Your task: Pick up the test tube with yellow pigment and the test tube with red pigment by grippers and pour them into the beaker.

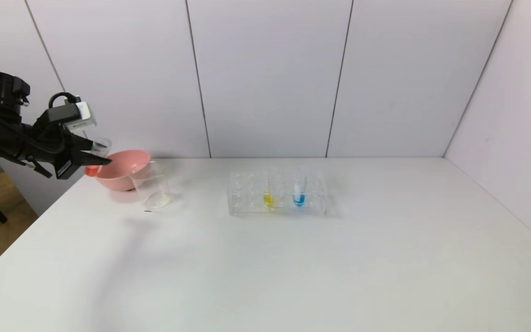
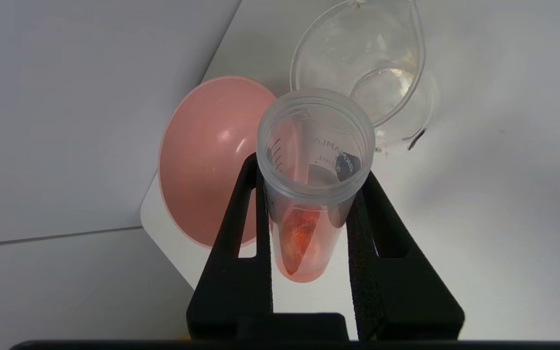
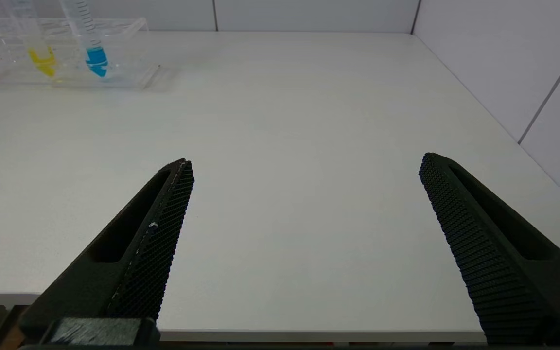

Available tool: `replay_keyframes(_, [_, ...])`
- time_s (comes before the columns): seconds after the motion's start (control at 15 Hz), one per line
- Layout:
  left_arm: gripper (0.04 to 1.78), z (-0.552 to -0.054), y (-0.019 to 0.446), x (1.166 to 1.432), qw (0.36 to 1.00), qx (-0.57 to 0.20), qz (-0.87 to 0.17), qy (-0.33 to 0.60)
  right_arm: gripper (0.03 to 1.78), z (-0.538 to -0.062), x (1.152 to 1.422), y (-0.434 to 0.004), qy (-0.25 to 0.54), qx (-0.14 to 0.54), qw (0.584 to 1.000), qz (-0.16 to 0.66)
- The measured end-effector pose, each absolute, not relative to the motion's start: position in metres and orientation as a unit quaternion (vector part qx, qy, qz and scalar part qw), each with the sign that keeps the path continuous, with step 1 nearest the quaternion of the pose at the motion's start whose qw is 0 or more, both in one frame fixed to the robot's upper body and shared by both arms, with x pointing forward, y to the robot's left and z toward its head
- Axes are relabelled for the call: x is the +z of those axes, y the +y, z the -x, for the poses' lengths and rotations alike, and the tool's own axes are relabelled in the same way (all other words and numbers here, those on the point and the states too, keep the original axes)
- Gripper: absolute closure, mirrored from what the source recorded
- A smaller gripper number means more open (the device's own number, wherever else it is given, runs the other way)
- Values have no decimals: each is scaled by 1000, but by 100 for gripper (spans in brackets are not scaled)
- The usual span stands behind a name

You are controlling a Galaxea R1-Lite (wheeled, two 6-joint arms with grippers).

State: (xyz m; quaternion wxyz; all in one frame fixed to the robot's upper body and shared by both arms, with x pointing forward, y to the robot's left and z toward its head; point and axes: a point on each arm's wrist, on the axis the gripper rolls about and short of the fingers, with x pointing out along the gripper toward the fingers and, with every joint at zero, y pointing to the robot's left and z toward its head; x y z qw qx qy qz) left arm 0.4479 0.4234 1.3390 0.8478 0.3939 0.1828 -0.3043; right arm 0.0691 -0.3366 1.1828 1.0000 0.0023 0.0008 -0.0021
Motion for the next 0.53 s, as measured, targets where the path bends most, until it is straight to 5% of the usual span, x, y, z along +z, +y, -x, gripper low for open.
replay_keyframes(0.53, [137,-456,413,1336,812,-297,-435,253,11,-69,1183,-337,1,-2,1000,-2])
